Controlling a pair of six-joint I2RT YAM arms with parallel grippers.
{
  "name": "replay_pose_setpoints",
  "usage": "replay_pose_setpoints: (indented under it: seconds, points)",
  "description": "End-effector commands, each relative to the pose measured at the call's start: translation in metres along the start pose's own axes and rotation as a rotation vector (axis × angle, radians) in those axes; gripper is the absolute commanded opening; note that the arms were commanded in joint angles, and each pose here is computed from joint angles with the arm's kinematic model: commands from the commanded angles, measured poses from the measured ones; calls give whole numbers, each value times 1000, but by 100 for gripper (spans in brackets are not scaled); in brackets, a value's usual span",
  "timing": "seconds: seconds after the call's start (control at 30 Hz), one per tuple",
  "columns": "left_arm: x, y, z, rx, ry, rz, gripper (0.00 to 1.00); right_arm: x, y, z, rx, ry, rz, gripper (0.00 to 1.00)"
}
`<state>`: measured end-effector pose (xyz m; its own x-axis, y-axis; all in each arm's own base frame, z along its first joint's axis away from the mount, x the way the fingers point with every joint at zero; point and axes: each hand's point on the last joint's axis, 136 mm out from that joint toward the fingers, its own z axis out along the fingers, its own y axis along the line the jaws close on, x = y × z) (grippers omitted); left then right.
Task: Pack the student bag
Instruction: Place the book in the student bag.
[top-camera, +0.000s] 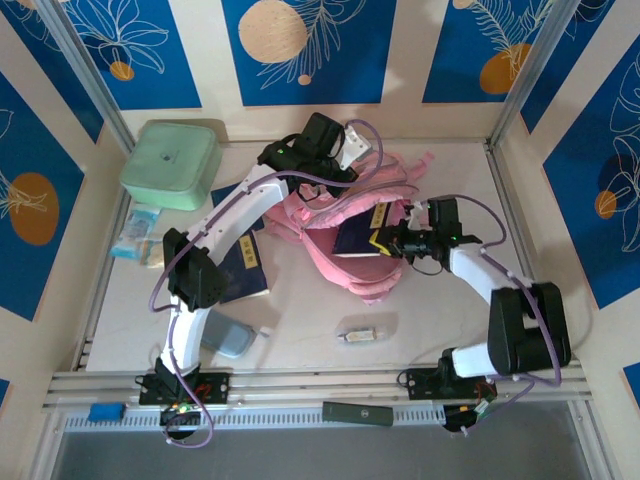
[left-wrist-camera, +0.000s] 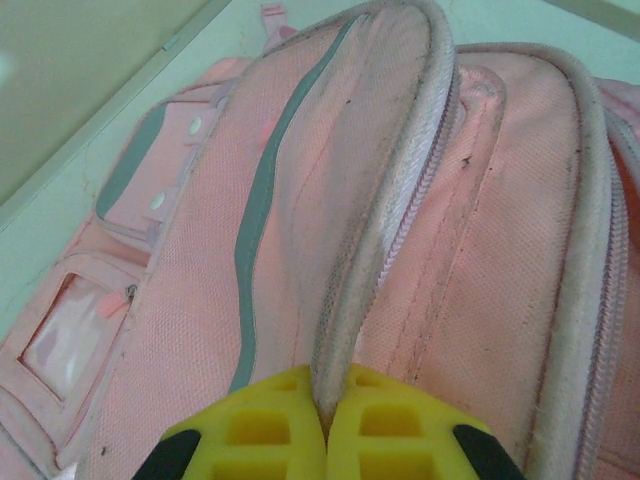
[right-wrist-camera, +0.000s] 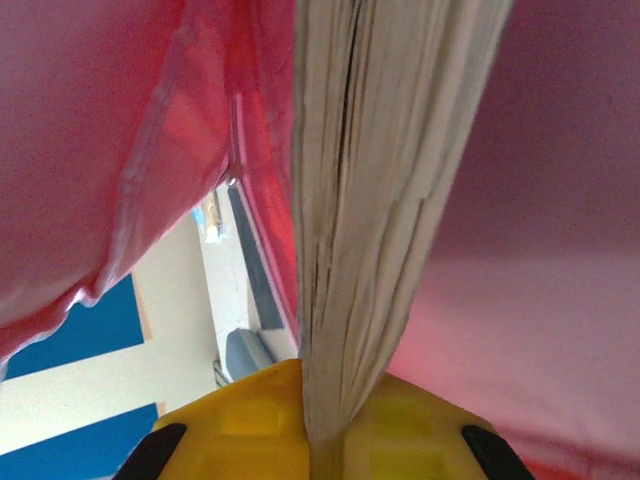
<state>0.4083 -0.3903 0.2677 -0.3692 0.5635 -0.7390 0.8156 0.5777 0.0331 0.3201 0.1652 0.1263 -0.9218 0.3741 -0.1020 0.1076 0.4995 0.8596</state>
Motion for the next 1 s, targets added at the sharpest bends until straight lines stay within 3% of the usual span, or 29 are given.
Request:
replay_pose_setpoints:
  seconds: [0.0,0.2,0.37,0.5,0.6,0.77,0.87,0.97]
  points:
    - [-64,-4,-40,17,-234,30,0,-31,25,12,-76,-74,-132,0]
    - [-64,-5,-39,20,-233,33,0,-56,12,39,-50,-90,-145,2]
    - [-64,-4,-37,14,-233,36,0,-67,-5,51,32,-72,-136,18]
    - [-61,0,-35,0,-224,32,0,-61,-18,41,101,-75,-114,38]
    - [-60,2,-35,-8,-220,27,0,-49,-26,25,182,-79,-102,46]
    - [-57,1,-32,-6,-210,24,0,-25,-48,-10,378,-103,25,47]
    - [-56,2,-30,-8,-209,22,0,-3,-48,-10,354,-113,106,44]
    - [-56,1,-29,-4,-211,19,0,11,-42,7,290,-116,190,33]
